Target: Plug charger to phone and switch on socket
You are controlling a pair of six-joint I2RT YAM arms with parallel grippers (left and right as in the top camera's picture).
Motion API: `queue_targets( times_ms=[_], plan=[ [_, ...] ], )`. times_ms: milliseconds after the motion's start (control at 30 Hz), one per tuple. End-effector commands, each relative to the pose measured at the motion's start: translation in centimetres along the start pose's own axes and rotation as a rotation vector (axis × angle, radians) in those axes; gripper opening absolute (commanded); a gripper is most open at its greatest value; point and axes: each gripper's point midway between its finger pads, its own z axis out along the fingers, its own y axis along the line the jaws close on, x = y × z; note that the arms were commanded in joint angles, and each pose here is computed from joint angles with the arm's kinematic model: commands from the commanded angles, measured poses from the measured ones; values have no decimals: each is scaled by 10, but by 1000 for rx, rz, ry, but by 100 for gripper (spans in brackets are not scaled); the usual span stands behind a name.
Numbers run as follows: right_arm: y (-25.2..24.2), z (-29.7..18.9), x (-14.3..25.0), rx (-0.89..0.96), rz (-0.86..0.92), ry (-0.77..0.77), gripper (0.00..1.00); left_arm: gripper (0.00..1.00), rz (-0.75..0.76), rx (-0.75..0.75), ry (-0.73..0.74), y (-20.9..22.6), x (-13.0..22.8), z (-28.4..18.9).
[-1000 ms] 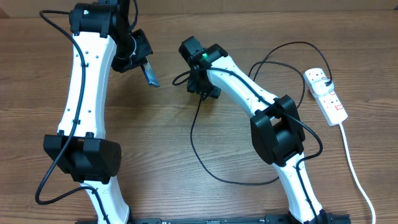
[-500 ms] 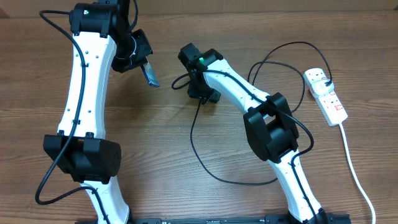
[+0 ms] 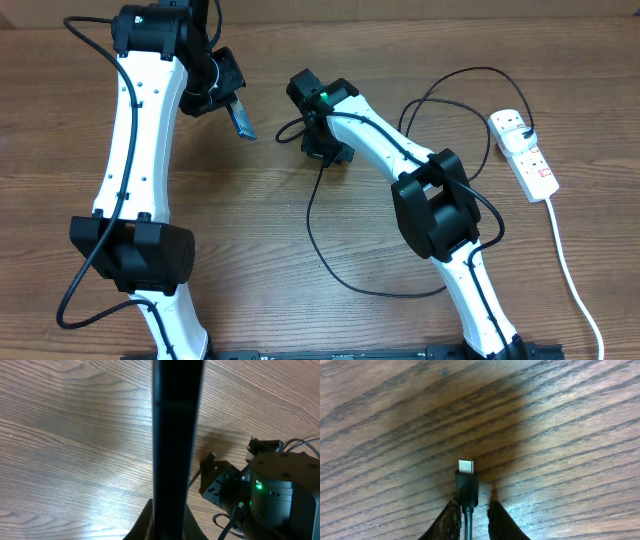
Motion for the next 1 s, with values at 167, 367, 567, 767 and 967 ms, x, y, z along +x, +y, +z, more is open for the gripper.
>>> queue_targets(
  times_ms=[167, 367, 567, 767, 967],
  plan=[
    [0, 13, 10, 2, -2, 49, 17, 4, 2, 4, -11, -2, -1, -3],
    [-4, 13, 6, 22, -11, 25, 12, 4, 2, 4, -11, -2, -1, -3],
    [-3, 13, 2, 22, -28, 10, 11, 4, 7, 4, -10, -2, -1, -3],
    [-3, 13, 2, 22, -28, 10, 5, 4, 21, 5, -11, -2, -1, -3],
    [0, 3, -2, 13, -27, 2, 4, 4, 82, 48, 2, -10, 1, -3]
  ],
)
